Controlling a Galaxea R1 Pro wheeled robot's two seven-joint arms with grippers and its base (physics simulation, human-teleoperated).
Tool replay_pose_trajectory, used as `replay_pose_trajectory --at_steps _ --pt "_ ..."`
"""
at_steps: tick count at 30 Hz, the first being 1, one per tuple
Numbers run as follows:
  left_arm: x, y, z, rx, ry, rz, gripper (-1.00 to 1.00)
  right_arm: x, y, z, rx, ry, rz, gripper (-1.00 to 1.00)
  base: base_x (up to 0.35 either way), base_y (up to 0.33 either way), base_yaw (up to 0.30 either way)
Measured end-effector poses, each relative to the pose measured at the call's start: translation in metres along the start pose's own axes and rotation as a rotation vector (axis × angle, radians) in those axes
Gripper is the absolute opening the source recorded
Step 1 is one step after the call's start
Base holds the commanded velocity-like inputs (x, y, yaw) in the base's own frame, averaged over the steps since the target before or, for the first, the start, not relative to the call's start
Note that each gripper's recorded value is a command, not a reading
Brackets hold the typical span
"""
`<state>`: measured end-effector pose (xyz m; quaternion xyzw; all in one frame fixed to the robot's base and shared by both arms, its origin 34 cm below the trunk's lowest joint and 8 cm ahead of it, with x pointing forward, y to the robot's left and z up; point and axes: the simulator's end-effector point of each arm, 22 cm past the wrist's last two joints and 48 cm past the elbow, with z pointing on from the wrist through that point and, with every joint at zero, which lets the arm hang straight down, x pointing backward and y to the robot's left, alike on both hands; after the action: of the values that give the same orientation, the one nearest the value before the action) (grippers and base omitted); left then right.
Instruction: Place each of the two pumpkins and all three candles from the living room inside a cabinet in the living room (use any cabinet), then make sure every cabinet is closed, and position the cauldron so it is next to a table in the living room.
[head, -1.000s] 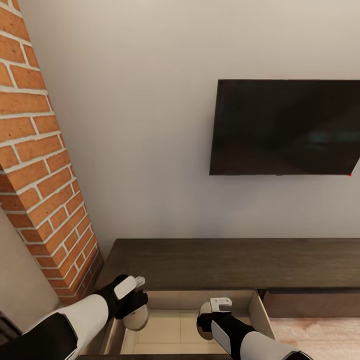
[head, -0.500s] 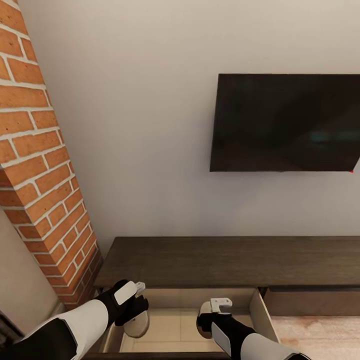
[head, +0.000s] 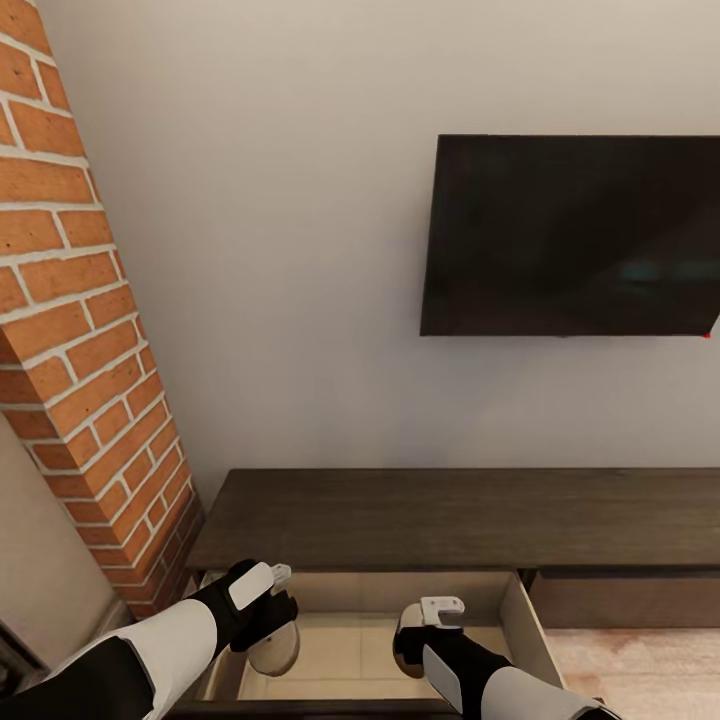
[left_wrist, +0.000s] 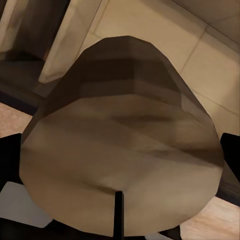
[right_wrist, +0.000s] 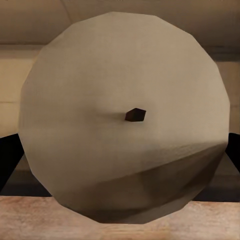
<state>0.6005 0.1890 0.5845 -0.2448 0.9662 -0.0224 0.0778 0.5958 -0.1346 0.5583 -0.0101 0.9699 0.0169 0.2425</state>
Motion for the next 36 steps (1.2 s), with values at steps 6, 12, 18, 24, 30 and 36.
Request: replay_pose_trajectory --at_steps 6,12,18,24,30,36 --pt "-0.001 0.000 0.000 0.000 -0.002 0.001 -1.00 0.000 0.000 0.000 -0.001 -0.002 0.000 -1.00 0.000 0.000 0.000" --pt "0.001 0.004 0.002 -0.005 0.001 0.003 -1.00 0.000 0.000 0.000 -0.001 -0.001 0.000 -1.00 0.223 0.000 0.000" --pt "0.004 0.005 0.003 -0.005 0.005 0.002 -1.00 0.000 0.000 0.000 0.000 0.000 0.000 -1.00 0.068 0.000 0.000" --pt "0.005 0.002 0.003 -0.002 0.007 0.005 -1.00 0.006 -0.001 0.000 0.005 0.027 -0.003 -1.00 0.004 0.000 0.000" --pt "0.008 0.008 0.004 -0.021 0.015 0.008 -1.00 0.027 -0.014 -0.002 0.059 0.123 -0.034 -1.00 0.000 0.000 0.000" --pt "0.021 0.014 0.009 -0.050 0.037 0.007 -1.00 0.026 -0.026 -0.003 0.118 0.125 -0.032 -1.00 0.000 0.000 0.000"
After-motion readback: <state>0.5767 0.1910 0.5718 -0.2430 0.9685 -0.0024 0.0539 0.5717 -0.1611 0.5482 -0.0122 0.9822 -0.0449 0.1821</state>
